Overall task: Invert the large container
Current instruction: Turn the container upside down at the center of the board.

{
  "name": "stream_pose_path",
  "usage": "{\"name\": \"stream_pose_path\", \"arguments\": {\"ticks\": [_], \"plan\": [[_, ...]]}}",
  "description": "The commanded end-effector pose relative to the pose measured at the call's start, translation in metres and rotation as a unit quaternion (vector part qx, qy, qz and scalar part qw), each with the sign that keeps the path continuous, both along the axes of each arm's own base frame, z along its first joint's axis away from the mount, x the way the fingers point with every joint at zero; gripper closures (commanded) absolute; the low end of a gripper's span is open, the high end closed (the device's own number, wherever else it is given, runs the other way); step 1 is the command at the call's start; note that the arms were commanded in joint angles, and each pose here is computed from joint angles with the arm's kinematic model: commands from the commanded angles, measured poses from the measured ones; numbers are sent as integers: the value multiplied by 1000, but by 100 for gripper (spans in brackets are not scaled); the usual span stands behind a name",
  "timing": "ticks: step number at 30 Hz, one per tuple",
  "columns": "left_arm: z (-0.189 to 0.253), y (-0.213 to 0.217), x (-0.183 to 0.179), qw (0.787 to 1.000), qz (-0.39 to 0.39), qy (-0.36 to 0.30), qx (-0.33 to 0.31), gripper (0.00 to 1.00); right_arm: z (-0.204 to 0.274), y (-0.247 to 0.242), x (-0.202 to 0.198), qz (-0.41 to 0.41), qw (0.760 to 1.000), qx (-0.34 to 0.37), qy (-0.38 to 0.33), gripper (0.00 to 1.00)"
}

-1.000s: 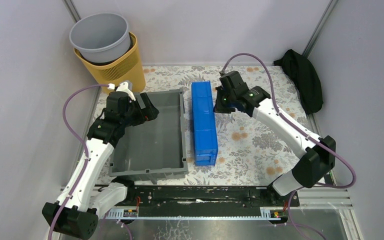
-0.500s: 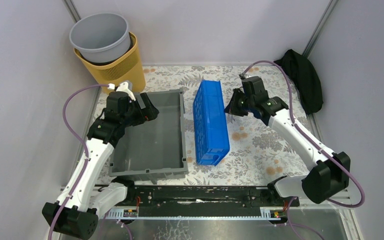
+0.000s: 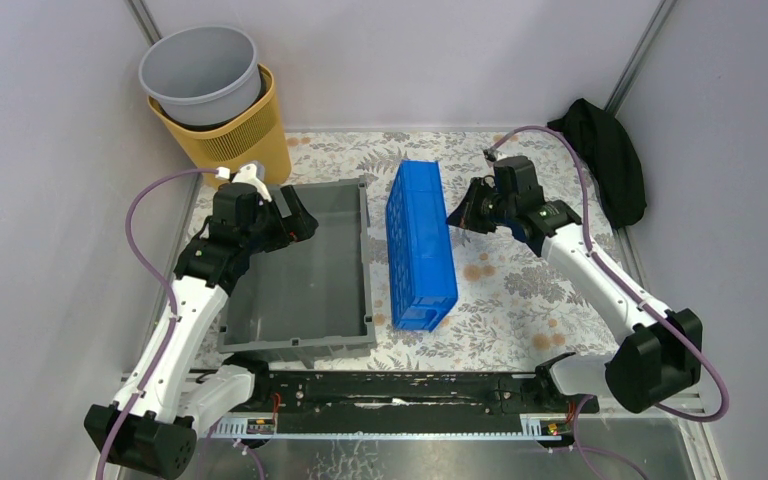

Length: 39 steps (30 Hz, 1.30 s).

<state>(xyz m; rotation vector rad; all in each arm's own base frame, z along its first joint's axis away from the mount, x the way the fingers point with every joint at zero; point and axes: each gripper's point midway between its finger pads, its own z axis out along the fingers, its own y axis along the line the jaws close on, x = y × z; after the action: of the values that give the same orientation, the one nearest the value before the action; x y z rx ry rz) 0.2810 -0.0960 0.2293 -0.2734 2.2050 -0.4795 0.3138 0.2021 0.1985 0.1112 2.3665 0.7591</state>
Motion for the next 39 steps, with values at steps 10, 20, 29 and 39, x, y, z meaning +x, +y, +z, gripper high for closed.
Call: {"name": "stream_pose_path", "arguments": {"ticks": [10,20,29,39], "plan": [[29,-59,8,994,-91,-14,-57,0,-17,-12,-10,0,1000,2,27,100],[44,-138,7,982,-165,-17,-94,0,-24,-15,-12,-2,1000,8,29,100],[24,-192,4,976,-193,-1,-99,0,-35,-17,-14,-1,999,37,39,100],[4,-228,8,978,-189,1,-91,0,-35,-11,-10,18,992,122,25,100]]}}
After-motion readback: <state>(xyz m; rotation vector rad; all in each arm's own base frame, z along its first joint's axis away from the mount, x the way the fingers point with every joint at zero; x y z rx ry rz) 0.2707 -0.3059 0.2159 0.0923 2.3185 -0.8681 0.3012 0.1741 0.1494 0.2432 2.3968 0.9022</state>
